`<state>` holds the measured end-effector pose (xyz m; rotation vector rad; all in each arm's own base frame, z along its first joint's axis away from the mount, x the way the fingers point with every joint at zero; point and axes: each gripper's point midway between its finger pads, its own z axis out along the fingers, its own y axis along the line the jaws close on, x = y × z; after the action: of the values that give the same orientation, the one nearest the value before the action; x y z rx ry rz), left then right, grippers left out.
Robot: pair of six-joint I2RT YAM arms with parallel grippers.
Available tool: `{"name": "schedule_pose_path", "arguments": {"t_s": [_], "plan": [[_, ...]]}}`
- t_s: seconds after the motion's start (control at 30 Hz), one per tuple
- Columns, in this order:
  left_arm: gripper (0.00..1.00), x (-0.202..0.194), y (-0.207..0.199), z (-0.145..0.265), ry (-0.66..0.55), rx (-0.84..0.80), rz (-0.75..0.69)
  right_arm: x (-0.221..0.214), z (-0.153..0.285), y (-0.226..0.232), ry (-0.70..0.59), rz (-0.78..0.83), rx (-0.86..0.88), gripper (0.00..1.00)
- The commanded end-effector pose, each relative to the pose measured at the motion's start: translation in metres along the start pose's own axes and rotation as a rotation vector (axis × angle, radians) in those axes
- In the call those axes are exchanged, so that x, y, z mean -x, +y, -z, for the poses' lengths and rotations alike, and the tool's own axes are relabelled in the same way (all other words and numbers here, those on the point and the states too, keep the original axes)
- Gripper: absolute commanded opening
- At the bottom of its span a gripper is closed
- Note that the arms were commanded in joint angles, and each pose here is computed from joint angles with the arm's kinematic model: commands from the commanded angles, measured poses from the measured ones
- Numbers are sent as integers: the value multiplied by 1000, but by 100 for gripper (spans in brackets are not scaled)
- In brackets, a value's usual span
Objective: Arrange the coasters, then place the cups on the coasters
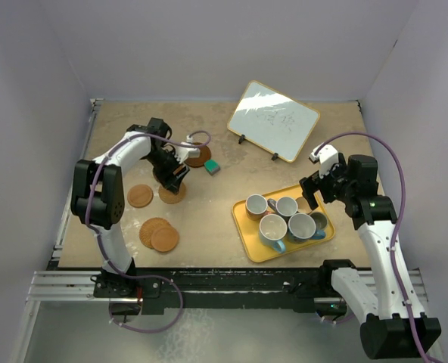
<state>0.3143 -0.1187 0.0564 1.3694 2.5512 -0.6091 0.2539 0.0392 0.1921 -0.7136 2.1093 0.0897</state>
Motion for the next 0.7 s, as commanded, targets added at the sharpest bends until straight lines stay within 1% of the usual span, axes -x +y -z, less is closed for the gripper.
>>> {"name": "schedule_pose_path", "arguments": {"t_s": [0.0,0.17,0.27,0.4,0.53,0.67], "plan": [[63,36,24,18,-120,98,12,2,0,1,-7,16,4,100],[63,38,30,12,-112,95,47,1,0,0,-3,20,2,100],[63,35,24,8,-105,62,52,0,-1,0,0,20,3,100],[63,25,12,4,-93,26,21,0,-1,0,2,22,3,100],[63,12,17,-6,-57,49,33,-1,-1,0,5,20,6,100],[63,9,23,-15,-43,54,50,0,-1,1,2,21,7,100]]}}
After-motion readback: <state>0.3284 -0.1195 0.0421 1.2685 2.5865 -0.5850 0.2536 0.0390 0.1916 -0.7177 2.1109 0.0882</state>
